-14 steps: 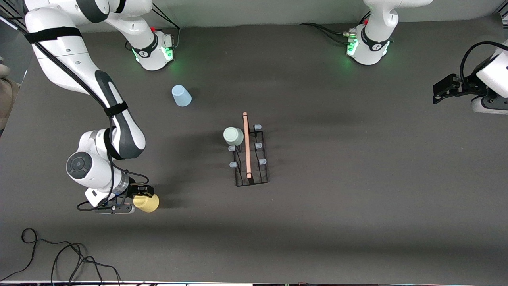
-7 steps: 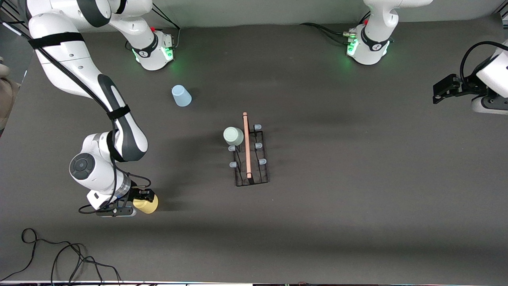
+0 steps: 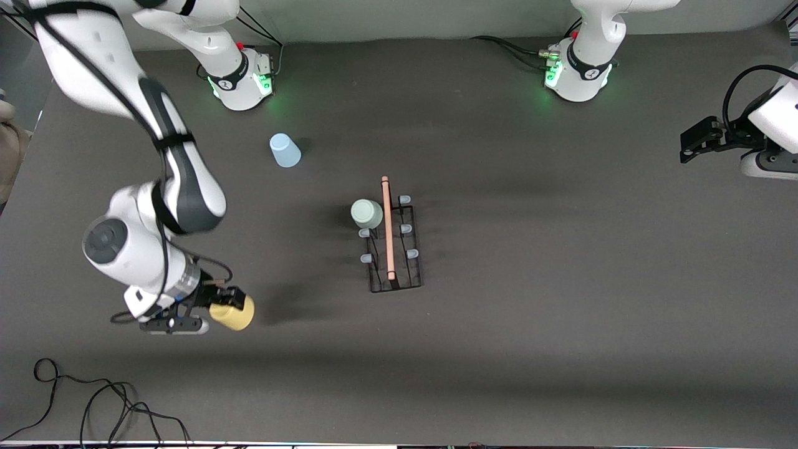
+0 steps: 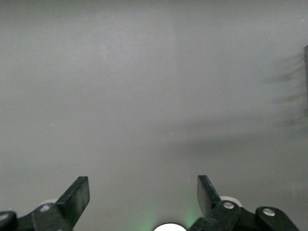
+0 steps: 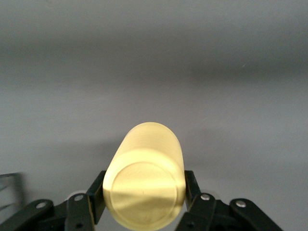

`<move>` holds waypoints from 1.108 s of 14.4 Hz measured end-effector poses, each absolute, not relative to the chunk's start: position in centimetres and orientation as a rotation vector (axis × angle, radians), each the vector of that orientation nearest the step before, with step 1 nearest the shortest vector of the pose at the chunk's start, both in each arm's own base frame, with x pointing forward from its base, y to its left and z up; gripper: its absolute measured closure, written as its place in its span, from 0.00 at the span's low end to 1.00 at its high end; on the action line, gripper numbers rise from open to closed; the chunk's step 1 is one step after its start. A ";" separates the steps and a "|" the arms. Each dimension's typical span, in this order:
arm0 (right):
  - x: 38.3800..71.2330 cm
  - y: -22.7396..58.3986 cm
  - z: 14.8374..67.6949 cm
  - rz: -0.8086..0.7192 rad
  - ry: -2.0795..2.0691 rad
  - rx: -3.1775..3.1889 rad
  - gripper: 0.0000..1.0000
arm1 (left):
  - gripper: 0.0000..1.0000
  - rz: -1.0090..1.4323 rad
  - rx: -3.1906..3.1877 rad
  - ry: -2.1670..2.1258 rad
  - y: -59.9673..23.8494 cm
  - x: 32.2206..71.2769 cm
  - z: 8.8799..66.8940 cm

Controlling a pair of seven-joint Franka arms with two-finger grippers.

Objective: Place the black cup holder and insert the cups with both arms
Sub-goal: 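Close the right gripper around the yellow cup, then carry the yellow cup with the right gripper to the rack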

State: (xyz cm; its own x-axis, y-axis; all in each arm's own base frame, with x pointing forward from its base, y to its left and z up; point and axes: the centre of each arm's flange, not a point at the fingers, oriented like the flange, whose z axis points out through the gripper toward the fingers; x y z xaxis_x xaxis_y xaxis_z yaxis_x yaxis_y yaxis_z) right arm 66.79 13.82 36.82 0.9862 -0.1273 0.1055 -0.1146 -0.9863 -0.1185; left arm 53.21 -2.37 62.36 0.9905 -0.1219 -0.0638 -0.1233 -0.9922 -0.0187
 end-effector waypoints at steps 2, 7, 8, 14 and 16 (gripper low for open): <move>64.5 18.6 40.2 -0.162 0.313 -2.968 0.33 | 0.00 0.097 -3.112 0.192 -2.4 53.2 62.4; 61.5 27.1 38.7 -0.143 0.509 -2.887 0.33 | 0.00 0.097 -3.111 0.192 -2.4 53.2 62.4; 61.1 28.5 38.1 -0.134 0.540 -2.877 0.33 | 0.00 0.097 -3.111 0.192 -2.4 53.2 62.4; 59.6 34.7 38.4 -0.117 0.679 -2.799 0.33 | 0.00 0.096 -3.111 0.192 -2.4 53.2 62.4; 59.7 35.3 38.4 -0.122 0.693 -2.779 0.33 | 0.00 0.096 -3.111 0.192 -2.4 53.2 62.4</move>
State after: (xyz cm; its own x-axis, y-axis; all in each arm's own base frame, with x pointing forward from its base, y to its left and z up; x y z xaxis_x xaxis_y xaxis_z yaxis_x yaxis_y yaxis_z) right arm 59.73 35.33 38.39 0.8819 -0.4712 0.0151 -0.4482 -0.8478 -0.2834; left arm 53.22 -2.37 62.38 0.9906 -0.1219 -0.0628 -0.1233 -0.9922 -0.0191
